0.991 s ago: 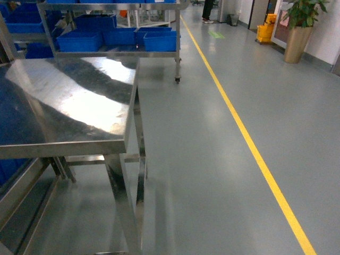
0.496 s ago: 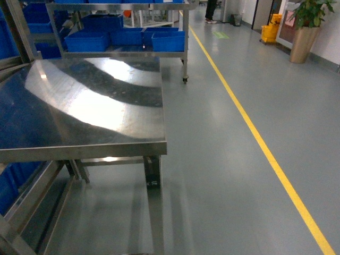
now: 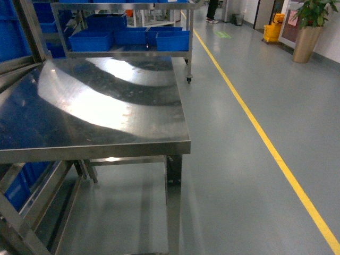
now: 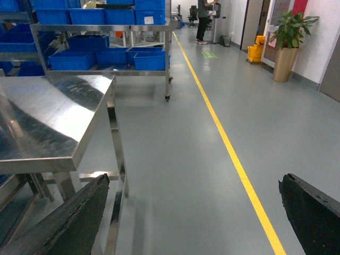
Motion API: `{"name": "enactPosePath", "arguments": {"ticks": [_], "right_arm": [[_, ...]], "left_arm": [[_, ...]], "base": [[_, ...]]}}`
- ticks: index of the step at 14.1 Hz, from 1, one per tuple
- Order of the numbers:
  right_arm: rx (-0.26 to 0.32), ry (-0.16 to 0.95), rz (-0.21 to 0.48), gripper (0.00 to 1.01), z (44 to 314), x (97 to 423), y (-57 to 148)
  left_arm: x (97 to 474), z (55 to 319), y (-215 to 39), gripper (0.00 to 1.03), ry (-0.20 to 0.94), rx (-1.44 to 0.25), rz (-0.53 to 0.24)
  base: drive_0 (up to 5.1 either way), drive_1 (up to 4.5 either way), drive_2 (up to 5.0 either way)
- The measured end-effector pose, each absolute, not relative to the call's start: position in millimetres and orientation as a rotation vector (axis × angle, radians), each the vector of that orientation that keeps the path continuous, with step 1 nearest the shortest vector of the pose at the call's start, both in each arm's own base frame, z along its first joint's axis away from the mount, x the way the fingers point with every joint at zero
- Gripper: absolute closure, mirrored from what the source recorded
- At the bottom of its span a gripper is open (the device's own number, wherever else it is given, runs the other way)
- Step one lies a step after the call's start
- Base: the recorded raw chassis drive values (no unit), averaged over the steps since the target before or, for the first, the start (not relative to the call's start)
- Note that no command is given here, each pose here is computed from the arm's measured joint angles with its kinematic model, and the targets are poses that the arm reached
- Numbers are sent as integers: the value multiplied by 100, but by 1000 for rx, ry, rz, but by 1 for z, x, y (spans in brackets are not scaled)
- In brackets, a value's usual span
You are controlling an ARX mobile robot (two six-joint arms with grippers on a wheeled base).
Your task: Pick blue part to blue bin on bottom shelf
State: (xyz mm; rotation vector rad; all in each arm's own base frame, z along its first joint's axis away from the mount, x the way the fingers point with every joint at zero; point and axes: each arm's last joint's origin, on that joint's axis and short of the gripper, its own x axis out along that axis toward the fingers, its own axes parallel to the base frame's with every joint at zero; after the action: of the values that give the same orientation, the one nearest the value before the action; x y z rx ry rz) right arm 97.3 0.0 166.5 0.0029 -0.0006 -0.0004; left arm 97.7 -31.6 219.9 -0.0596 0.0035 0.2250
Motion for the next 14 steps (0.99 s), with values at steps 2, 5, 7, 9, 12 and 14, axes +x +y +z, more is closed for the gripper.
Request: {"name": "enactPosePath", "arguments": {"ticks": [2, 5, 7, 9, 12, 14], "right_arm": [[3, -1, 0, 3, 167, 97, 0], [3, -4, 0, 3, 167, 97, 0], [3, -1, 0, 3, 167, 97, 0], [3, -1, 0, 3, 167, 97, 0], [3, -2, 0, 3, 167, 97, 0], [3, -3, 0, 3, 167, 97, 0]], "left_arm": [[98, 220, -32, 59, 4, -59, 225], [98, 220, -32, 59, 1, -61, 225], [98, 220, -32, 59, 3, -60, 225], [98, 220, -32, 59, 3, -60, 225], [98, 220, -32, 59, 0, -62, 225], [98, 220, -32, 59, 2, -61, 225]], "base": [[-462, 101, 385], [-456, 92, 397], [-456, 66, 403], [-463, 86, 388], [-491, 198, 287], [-481, 341, 153]]}}
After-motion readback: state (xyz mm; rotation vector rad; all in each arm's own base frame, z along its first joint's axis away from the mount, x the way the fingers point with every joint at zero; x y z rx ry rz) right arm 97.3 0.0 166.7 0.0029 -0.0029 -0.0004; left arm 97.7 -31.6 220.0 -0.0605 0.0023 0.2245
